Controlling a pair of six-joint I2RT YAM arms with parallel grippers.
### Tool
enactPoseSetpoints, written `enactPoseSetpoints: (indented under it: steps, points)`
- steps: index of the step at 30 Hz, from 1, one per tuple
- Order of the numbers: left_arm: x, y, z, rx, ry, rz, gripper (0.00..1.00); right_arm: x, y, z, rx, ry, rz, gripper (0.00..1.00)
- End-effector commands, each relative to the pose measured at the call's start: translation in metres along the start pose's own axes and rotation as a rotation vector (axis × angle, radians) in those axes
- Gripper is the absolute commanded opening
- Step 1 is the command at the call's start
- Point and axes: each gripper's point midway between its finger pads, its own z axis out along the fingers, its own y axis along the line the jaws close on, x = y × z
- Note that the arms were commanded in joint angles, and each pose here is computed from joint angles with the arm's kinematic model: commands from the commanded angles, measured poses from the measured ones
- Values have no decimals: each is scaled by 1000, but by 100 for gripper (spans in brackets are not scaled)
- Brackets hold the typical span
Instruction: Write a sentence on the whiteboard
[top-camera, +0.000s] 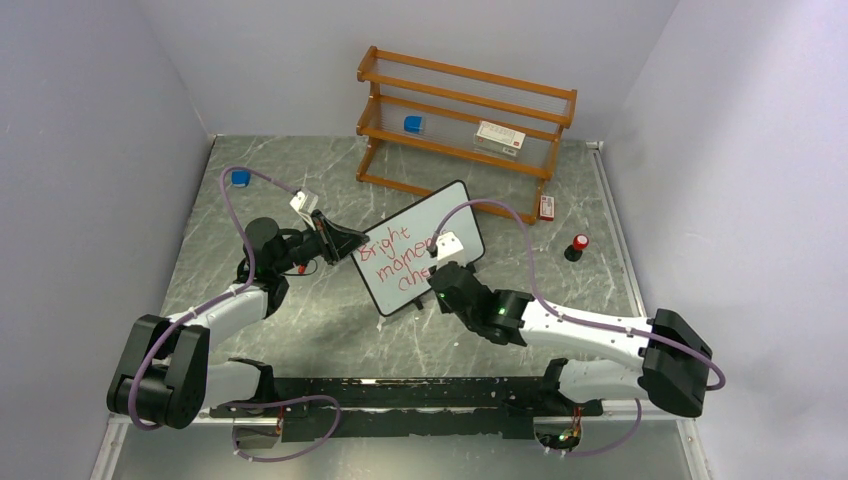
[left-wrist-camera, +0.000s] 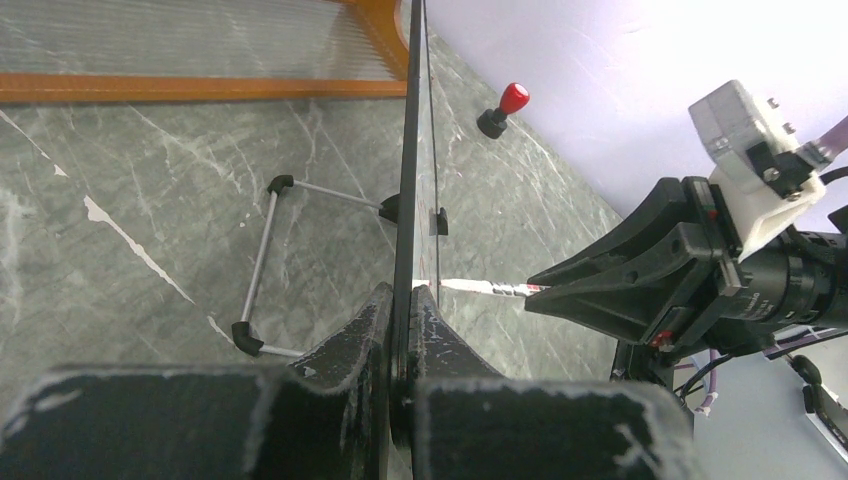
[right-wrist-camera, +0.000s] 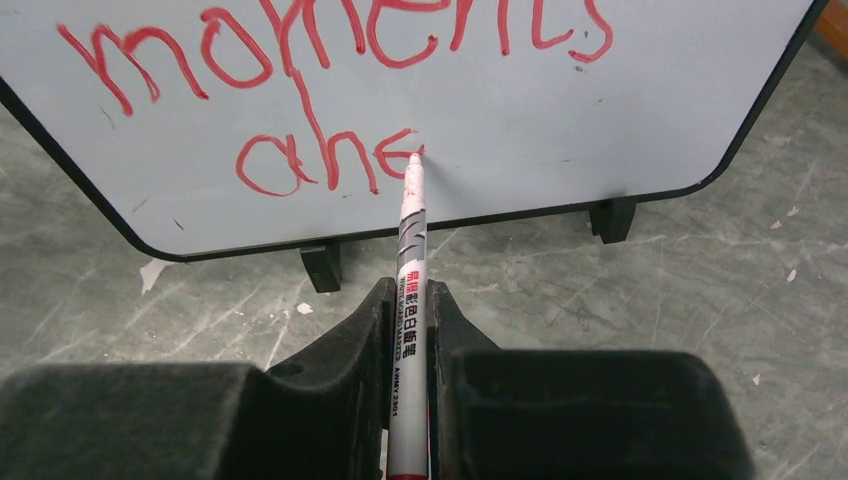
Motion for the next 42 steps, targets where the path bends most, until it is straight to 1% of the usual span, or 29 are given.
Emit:
enactPoseSetpoints:
  steps: [1,5,15,42]
  points:
    - [6,4,1,-16,30,6,5,-15,0,-4,-16,-61,41,0]
    - [5,4,1,-17,30,6,5,-19,2,-2,-22,-70,41,0]
    - [6,4,1,-16,31,5,5,-15,0,7,-3,-54,38,0]
    - [5,4,0,-22,30,8,5,10,-9,6,6,11,52,0]
